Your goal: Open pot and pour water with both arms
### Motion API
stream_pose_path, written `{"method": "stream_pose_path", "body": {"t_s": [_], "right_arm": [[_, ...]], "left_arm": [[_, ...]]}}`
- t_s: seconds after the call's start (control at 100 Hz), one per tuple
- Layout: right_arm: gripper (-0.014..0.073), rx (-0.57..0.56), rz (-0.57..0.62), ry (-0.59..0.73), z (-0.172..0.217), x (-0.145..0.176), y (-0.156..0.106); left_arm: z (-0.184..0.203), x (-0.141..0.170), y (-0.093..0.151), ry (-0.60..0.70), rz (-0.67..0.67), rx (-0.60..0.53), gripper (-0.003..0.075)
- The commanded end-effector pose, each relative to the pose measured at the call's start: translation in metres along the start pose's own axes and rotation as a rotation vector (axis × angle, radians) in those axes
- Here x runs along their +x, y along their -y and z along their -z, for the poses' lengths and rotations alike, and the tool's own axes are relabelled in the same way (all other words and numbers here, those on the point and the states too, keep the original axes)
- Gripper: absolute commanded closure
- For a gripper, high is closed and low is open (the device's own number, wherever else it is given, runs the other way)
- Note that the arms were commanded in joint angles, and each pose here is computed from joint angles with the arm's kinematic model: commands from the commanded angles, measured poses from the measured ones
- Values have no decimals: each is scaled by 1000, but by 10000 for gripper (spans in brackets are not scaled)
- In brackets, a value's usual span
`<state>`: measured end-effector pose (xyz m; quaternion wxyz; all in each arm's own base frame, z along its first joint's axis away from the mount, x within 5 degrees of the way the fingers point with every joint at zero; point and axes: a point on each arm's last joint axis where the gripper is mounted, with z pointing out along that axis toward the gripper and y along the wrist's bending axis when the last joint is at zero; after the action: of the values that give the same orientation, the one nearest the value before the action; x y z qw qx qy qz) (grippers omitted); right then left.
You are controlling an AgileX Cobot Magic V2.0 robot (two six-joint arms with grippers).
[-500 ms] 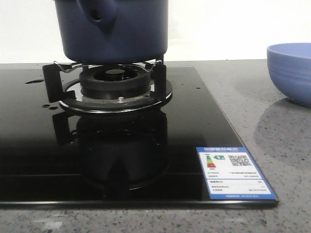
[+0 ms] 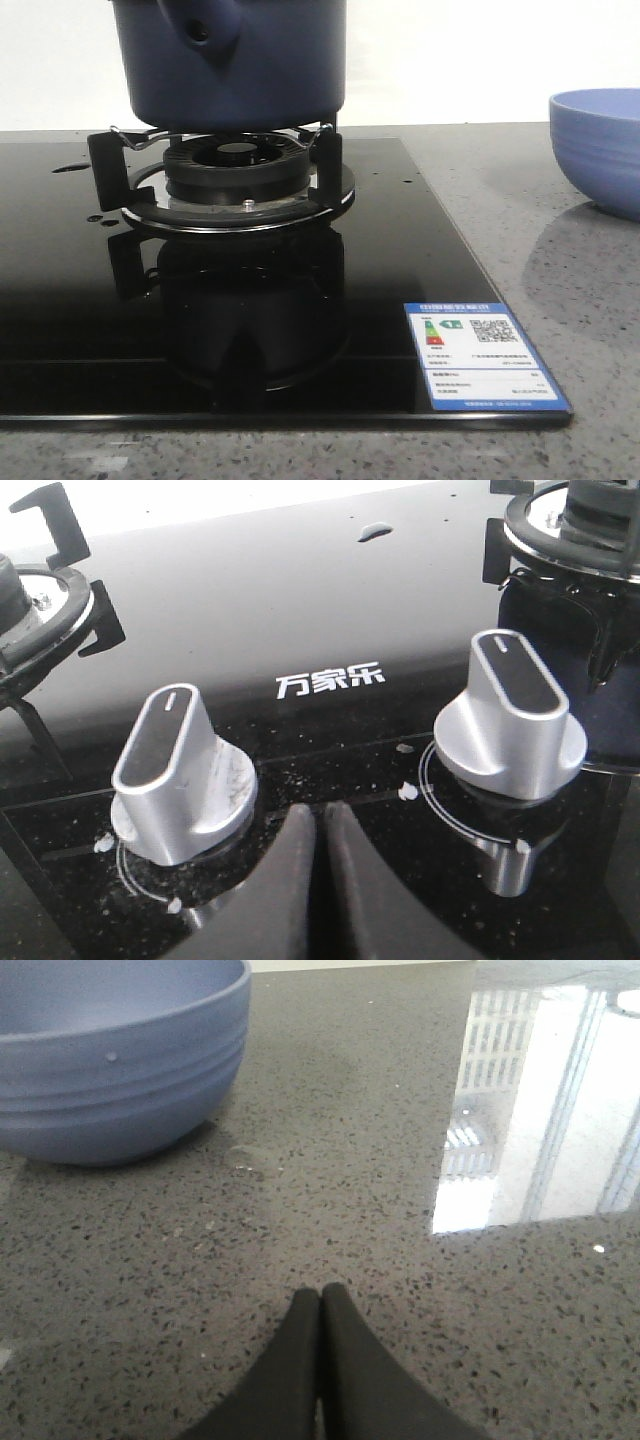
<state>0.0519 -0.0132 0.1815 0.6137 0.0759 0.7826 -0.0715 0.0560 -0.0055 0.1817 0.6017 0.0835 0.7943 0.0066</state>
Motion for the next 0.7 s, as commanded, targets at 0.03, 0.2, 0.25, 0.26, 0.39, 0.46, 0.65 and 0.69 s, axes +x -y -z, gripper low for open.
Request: {"method": "stream_pose_path", "body": {"t_s": [0.03,0.2,0.25,0.26,0.39,0.46,0.65,0.69], "right_arm": [[657,3,21,9,-2,6,0],[657,2,24,15,-2,6,0],[657,0,25,34,-2,4,0],[657,-1,25,38,-1,4,0],[657,-74,-194,219,1,-13,-5],[657,-99,-303,320,3,-23,-4],[657,-110,-395,423,7,-32,-2],[657,-112,-414,416,7,-31,-2]], "left_arm": [[-4,5,1,28,16,4,741],[-4,4,1,31,8,2,741],[-4,3,0,46,-12,-6,741],[-4,3,0,49,-18,-8,741],[-1,-14,-2,234,73,-15,741],[2,-24,-5,354,251,-16,741],[9,-35,-20,544,655,-68,741],[10,-35,-22,552,714,-72,741]]}}
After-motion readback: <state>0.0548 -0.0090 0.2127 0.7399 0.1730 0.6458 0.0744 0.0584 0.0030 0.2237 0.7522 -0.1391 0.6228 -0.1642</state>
